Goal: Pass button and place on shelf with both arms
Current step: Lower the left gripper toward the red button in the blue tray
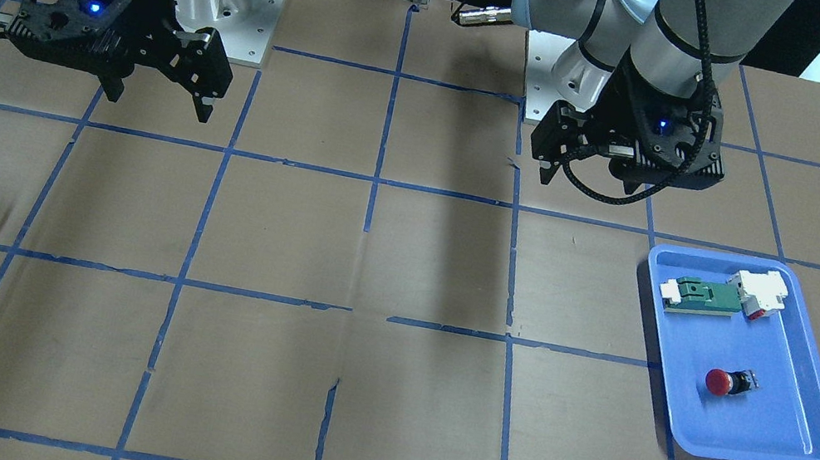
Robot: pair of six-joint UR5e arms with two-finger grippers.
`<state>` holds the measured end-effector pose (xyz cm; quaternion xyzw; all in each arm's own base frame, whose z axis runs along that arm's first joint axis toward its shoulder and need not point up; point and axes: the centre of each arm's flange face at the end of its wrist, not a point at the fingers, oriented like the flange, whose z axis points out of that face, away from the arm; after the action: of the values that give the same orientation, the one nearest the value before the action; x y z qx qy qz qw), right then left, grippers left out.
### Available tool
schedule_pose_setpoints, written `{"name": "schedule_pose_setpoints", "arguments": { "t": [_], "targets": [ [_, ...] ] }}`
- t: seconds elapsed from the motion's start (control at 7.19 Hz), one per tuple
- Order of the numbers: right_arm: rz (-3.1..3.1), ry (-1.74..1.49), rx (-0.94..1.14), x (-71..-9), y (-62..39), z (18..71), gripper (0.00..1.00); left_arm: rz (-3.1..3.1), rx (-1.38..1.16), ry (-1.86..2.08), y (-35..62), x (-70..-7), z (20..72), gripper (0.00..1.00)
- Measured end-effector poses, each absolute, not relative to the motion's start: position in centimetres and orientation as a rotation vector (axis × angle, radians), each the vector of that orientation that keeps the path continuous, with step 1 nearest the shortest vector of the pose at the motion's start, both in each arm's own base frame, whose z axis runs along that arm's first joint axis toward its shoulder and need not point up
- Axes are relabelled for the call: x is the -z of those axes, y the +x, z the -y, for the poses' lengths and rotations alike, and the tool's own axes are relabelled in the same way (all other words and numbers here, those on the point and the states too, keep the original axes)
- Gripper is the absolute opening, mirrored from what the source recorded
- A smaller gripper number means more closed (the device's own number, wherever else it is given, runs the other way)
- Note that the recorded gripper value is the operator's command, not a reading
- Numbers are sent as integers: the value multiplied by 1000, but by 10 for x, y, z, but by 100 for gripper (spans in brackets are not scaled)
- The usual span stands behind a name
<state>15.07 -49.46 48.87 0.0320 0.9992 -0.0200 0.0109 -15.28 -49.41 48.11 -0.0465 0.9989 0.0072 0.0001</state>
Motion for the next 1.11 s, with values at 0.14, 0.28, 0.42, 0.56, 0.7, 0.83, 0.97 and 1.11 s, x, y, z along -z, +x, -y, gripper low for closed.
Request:
{"name": "schedule_pose_setpoints", "arguments": {
  "t": [0.14,0.28,0.42,0.56,0.7,0.83,0.97,1.11],
  "targets": [
    [-3117,100,62,-488,151,495,100,-3135,-28,-151,-148,-479,494,100],
    [-3118,100,61,-488,151,495,100,-3132,-47,-147,-134,-474,497,100],
    [-3118,100,61,-488,151,495,100,-3136,-76,-91,-109,-464,504,100],
    [-3118,100,61,-488,151,495,100,-3140,-106,33,-80,-452,510,100],
    [-3117,101,62,-489,151,495,100,-3139,-122,212,-46,-433,514,100],
    [-3117,102,63,-489,151,494,100,-3127,-98,387,-9,-411,518,100],
    [-3117,102,63,-489,151,494,100,-3085,-39,601,31,-387,521,100],
    [-3117,102,63,-489,151,494,100,-3008,11,846,64,-366,525,100]
  ]
}}
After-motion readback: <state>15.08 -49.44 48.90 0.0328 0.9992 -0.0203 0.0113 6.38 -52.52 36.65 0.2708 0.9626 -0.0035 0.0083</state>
